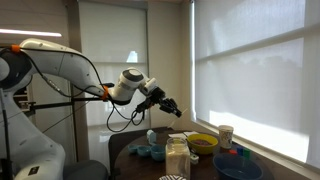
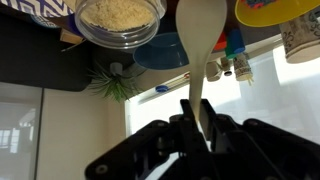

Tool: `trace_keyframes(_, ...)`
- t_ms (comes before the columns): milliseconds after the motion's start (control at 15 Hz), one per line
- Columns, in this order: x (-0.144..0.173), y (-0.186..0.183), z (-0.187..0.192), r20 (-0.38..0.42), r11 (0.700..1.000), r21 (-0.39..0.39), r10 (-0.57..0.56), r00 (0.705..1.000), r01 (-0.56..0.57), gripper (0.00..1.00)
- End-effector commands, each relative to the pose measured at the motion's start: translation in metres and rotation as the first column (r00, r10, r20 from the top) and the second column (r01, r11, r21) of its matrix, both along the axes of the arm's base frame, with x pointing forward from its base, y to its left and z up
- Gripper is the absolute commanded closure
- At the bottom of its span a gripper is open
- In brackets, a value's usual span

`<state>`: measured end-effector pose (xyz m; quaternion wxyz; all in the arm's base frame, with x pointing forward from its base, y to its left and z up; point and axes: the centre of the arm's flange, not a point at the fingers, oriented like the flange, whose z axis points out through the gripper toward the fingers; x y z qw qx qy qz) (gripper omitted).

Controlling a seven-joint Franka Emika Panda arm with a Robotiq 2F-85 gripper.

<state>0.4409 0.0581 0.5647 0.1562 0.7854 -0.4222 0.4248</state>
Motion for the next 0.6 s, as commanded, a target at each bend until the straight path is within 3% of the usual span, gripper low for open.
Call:
trace_keyframes(0,0.001,-0.025,-0.007,0.005,0.997,-0.079,0.007,1.000,-0.007,0.97)
trace_keyframes(267,0.001,-0.061,-0.023,-0.037,0.986,-0.165,-0.039,0.999,0.032,0.97)
trace_keyframes(533,-0.003,-0.074,-0.045,-0.099,0.984,-0.177,-0.047,0.994,0.029,0.97)
